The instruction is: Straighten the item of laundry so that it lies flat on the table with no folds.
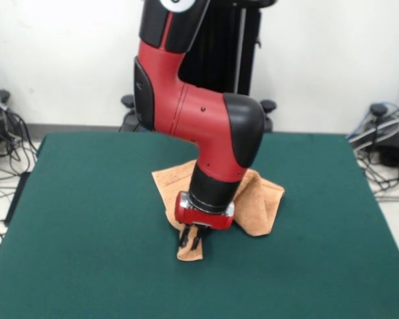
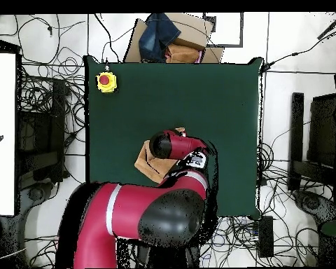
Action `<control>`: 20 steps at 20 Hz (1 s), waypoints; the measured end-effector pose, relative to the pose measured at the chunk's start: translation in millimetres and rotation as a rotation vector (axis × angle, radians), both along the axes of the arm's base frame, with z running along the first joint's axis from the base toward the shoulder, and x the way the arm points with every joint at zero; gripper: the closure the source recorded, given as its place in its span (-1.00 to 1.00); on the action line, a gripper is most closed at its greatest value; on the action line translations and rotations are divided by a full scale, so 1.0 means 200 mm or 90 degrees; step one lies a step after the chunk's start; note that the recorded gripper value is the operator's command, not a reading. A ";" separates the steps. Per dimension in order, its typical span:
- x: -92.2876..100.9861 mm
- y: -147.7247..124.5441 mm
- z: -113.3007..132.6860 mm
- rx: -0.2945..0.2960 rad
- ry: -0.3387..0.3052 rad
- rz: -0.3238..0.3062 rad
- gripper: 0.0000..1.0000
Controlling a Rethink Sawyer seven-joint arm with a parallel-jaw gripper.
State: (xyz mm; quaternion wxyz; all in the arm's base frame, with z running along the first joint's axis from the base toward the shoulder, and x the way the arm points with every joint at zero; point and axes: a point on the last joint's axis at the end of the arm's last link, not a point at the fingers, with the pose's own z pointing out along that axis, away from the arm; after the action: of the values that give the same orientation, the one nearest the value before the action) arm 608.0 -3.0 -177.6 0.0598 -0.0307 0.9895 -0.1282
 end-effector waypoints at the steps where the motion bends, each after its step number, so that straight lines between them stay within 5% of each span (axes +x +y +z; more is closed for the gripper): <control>1: 0.00 0.00 0.00 0.001 0.000 -0.001 1.00; 20: 0.08 -0.05 0.01 0.030 0.054 -0.007 1.00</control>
State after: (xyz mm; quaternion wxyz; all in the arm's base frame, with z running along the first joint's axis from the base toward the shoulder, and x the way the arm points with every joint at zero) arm 624.3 -13.3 -175.9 0.0177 -0.0292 0.9940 -0.1039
